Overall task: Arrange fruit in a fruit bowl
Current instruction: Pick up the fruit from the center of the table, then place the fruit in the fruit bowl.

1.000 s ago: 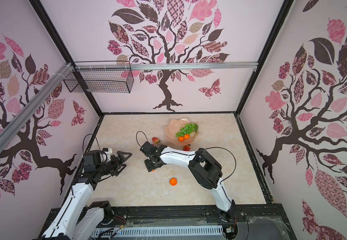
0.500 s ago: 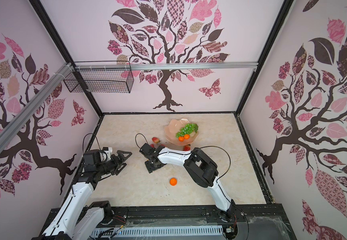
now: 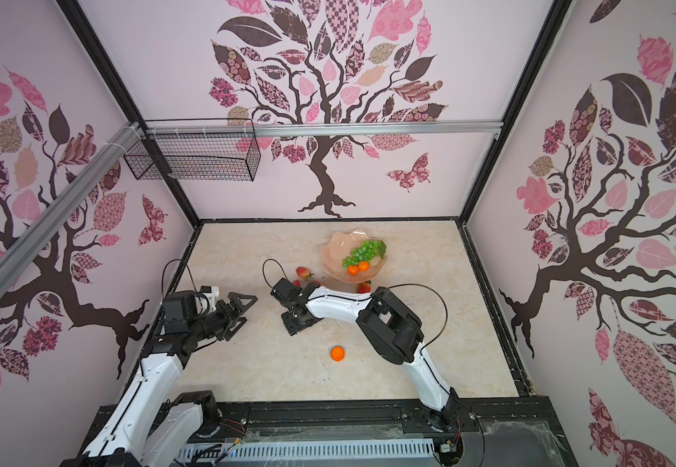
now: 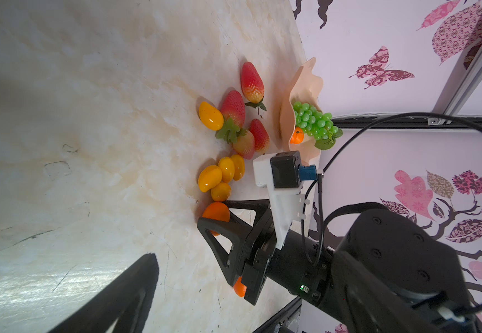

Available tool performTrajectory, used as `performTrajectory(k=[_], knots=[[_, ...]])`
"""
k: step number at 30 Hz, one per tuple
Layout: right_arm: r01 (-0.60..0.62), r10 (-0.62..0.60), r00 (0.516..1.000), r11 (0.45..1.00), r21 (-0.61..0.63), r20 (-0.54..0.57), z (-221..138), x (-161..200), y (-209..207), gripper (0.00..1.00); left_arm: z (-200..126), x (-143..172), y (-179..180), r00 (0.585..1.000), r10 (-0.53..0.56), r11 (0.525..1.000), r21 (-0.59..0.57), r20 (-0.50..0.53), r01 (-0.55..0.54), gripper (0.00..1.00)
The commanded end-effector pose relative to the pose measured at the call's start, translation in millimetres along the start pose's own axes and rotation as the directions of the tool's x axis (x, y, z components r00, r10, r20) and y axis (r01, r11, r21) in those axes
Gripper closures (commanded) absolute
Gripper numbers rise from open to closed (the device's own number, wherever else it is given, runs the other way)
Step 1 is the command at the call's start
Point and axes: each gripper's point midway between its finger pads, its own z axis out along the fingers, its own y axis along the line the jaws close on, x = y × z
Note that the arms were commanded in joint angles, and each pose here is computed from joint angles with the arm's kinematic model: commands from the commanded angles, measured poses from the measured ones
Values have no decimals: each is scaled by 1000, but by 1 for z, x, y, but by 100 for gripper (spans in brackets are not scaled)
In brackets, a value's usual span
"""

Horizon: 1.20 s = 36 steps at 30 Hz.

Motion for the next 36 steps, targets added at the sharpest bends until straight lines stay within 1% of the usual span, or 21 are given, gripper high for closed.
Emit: performTrajectory(k=[1, 7, 9, 12, 15, 19, 25, 29, 36], knots=[[13, -13, 1000, 1000, 9, -9, -1, -1, 1, 49, -3, -8, -4, 998, 56, 998, -10, 24, -56, 2], [31, -31, 999, 999, -10, 22, -20, -5, 5, 51, -3, -15, -8, 996, 87, 996, -29, 34, -86, 2], [30, -30, 999, 999, -19, 39, -29, -7, 6, 51, -4, -17, -11, 994, 101, 994, -34, 43, -100, 2], [30, -28, 996, 999, -23, 84, -50, -12, 5, 51, -3, -19, -14, 989, 139, 988, -71, 50, -135, 2], [24, -21, 991, 1000, -19, 130, -71, -16, 2, 51, 4, -16, -18, 984, 174, 981, -92, 29, -171, 2], [14, -12, 984, 1000, -5, 179, -95, -17, -9, 51, 18, -11, -33, 980, 200, 978, -63, 7, -200, 2], [-58, 56, 973, 998, 1, 223, -121, -21, -43, 52, 32, -12, -56, 969, 246, 969, -19, 14, -245, 2], [-114, 103, 964, 993, 31, 244, -133, -23, -78, 52, 45, -11, -75, 961, 277, 961, 21, 9, -277, 2], [-213, 180, 943, 973, 93, 281, -146, -31, -141, 52, 81, 11, -115, 939, 340, 938, 89, -38, -336, 2]])
